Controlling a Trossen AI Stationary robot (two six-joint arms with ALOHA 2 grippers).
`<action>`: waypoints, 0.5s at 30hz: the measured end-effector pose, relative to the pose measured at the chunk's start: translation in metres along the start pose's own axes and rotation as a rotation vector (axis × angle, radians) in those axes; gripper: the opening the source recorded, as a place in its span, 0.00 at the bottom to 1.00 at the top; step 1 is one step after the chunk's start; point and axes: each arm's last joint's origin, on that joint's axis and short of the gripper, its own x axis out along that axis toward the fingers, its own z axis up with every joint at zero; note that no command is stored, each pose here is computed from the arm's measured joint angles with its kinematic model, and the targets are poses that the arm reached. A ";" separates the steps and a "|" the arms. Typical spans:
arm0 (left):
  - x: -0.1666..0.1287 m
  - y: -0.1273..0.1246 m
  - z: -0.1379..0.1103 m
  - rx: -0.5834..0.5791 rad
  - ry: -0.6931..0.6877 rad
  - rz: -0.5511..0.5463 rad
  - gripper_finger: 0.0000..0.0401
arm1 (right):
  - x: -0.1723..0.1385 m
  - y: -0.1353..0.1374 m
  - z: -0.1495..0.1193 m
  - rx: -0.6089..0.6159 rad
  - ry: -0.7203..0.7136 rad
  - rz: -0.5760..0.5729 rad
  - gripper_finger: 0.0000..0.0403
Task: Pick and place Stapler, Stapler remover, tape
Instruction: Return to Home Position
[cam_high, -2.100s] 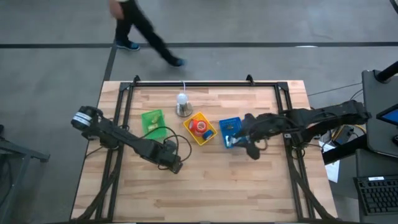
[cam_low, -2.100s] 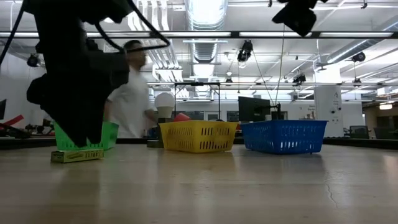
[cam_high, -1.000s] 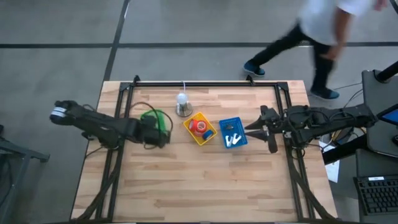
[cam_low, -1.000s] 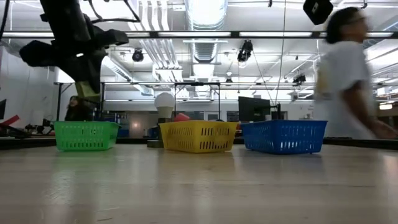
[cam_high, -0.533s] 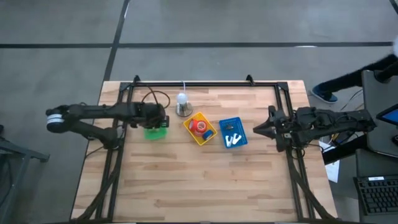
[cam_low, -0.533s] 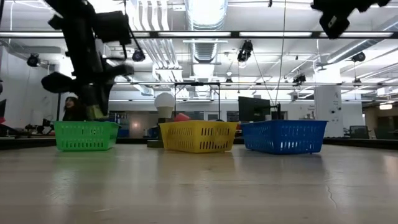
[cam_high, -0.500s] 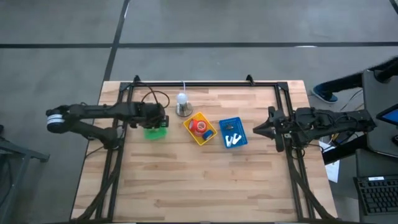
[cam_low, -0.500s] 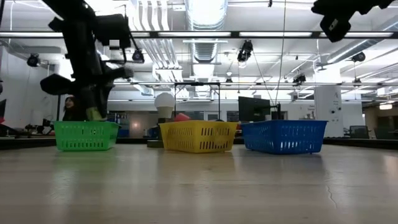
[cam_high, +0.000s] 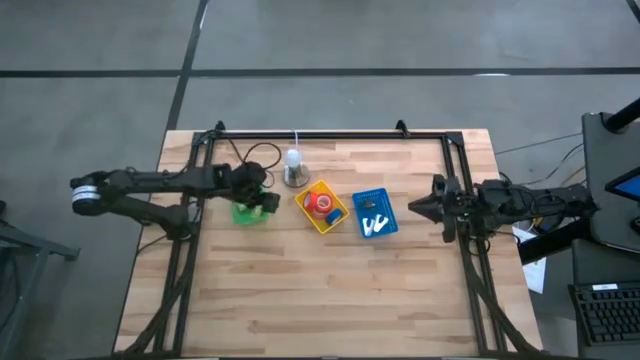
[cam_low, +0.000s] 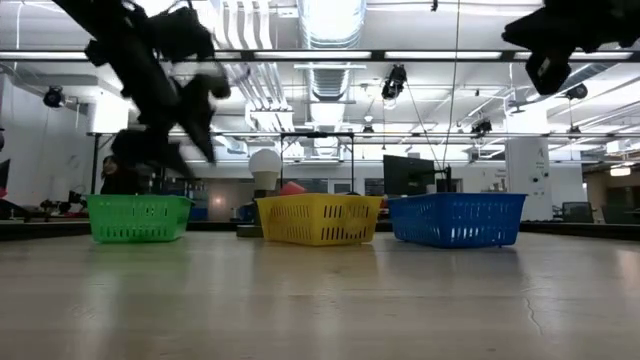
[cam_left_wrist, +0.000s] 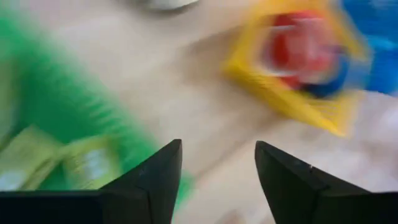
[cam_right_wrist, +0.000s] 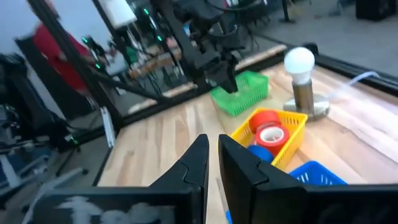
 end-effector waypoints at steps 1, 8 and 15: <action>-0.005 -0.007 -0.001 0.055 -0.022 -0.044 0.52 | -0.004 -0.002 -0.003 0.001 -0.019 0.011 0.08; -0.065 -0.053 -0.039 0.367 -0.420 -0.334 0.50 | -0.029 -0.014 -0.021 -0.023 -0.178 0.096 0.08; -0.101 -0.043 -0.090 0.863 -0.570 -0.285 0.49 | -0.020 -0.017 -0.027 -0.178 -0.079 0.003 0.08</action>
